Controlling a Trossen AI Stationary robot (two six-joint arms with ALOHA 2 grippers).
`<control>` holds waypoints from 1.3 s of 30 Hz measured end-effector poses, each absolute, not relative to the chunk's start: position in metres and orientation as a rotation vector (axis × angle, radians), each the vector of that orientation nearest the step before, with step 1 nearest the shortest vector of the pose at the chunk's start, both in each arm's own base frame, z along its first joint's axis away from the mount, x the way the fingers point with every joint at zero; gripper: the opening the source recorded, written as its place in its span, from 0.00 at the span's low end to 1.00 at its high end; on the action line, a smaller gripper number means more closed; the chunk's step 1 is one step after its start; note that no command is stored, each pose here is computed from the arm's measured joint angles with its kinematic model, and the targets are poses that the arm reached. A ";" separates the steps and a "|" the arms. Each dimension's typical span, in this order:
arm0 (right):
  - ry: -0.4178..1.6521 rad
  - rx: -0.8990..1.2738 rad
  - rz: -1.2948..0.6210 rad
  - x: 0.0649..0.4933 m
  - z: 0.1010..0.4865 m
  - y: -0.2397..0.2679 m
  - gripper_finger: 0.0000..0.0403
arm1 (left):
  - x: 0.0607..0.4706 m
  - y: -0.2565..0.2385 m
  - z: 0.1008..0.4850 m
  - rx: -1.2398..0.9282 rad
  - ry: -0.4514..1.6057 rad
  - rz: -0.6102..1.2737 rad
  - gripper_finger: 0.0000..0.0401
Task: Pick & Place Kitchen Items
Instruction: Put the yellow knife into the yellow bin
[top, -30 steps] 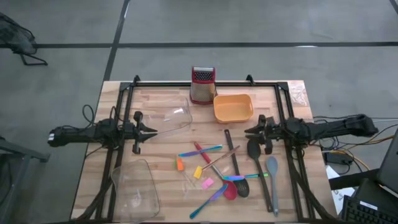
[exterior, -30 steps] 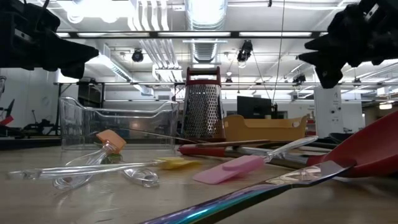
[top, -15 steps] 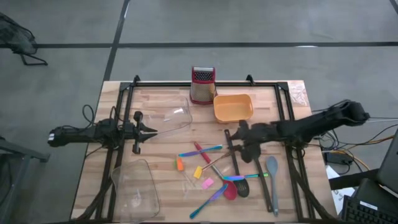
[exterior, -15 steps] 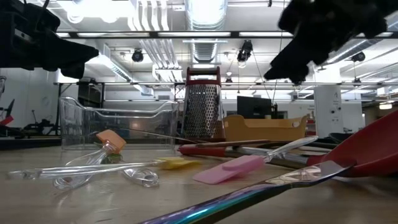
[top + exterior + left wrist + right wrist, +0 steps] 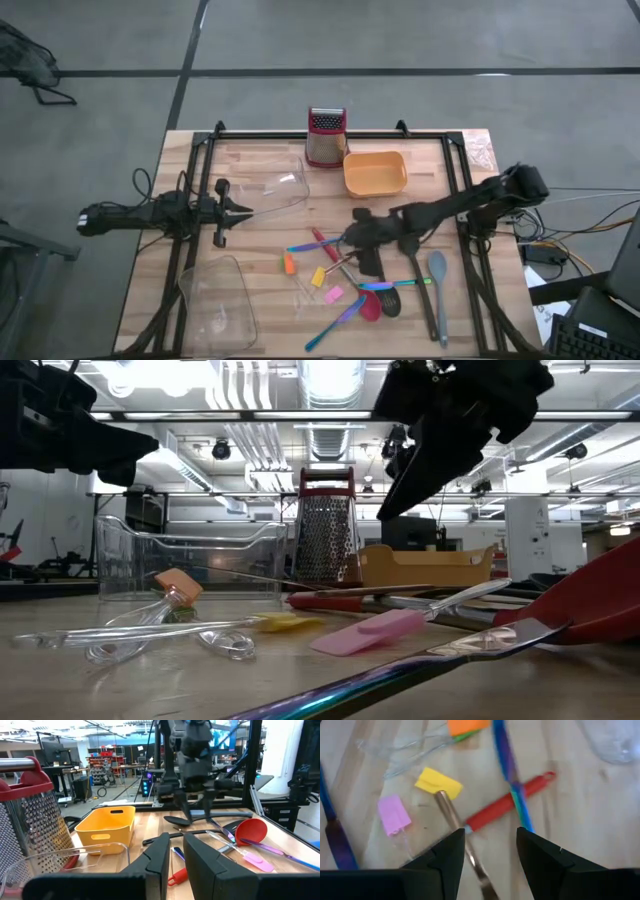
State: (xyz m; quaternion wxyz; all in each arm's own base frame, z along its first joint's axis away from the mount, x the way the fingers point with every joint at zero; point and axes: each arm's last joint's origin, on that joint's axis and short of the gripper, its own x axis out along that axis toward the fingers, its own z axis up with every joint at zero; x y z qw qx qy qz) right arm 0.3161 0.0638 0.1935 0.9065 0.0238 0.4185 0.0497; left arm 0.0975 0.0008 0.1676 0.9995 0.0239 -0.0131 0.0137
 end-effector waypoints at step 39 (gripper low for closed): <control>1.160 -0.143 0.087 0.333 0.143 0.086 0.48 | 0.098 0.001 0.167 0.048 -0.015 0.027 0.16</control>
